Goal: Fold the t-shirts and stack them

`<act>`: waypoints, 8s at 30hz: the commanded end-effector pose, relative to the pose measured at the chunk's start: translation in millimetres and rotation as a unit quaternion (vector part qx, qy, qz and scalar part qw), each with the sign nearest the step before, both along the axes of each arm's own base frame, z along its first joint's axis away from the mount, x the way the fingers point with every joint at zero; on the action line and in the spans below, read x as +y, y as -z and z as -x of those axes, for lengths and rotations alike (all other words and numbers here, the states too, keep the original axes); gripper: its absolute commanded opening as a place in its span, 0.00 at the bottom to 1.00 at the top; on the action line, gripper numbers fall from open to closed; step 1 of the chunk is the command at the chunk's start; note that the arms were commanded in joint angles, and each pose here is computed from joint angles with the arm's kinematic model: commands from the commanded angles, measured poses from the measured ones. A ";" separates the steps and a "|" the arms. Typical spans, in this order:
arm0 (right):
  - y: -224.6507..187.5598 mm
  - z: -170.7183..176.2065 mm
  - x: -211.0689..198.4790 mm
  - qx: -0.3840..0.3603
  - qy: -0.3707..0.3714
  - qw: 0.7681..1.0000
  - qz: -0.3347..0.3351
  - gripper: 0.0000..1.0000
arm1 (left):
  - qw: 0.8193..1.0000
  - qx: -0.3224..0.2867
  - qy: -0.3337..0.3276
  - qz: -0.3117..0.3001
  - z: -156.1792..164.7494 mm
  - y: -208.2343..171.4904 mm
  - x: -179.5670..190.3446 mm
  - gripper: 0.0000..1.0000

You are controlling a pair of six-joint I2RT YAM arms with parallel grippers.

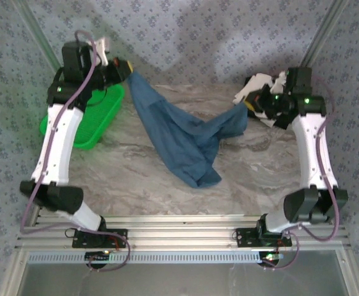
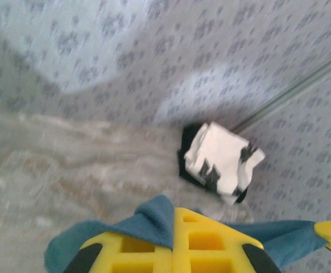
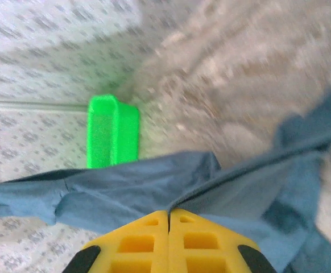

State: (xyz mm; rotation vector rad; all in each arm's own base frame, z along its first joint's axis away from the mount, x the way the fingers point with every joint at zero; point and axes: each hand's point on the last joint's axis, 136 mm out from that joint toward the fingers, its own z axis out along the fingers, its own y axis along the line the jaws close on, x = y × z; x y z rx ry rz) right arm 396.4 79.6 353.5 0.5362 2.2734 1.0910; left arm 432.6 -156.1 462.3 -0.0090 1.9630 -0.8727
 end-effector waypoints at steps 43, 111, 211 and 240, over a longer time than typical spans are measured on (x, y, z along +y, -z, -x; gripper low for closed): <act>108.0 -20.4 -85.6 0.004 0.045 0.997 -0.064 0.00 | 0.990 0.109 -0.015 -0.093 -13.3 125.2 32.8 0.00; 271.8 147.7 -93.2 0.327 0.112 0.933 0.103 0.00 | 0.874 0.403 -0.253 -0.097 139.2 334.0 139.6 0.00; 324.4 35.8 -123.2 0.358 0.030 0.908 0.217 0.11 | 0.884 0.405 -0.124 -0.196 14.8 364.8 96.2 0.00; 217.0 87.0 8.2 0.140 -0.094 0.976 0.137 1.00 | 0.860 0.471 -0.195 -0.030 122.5 355.8 106.2 0.97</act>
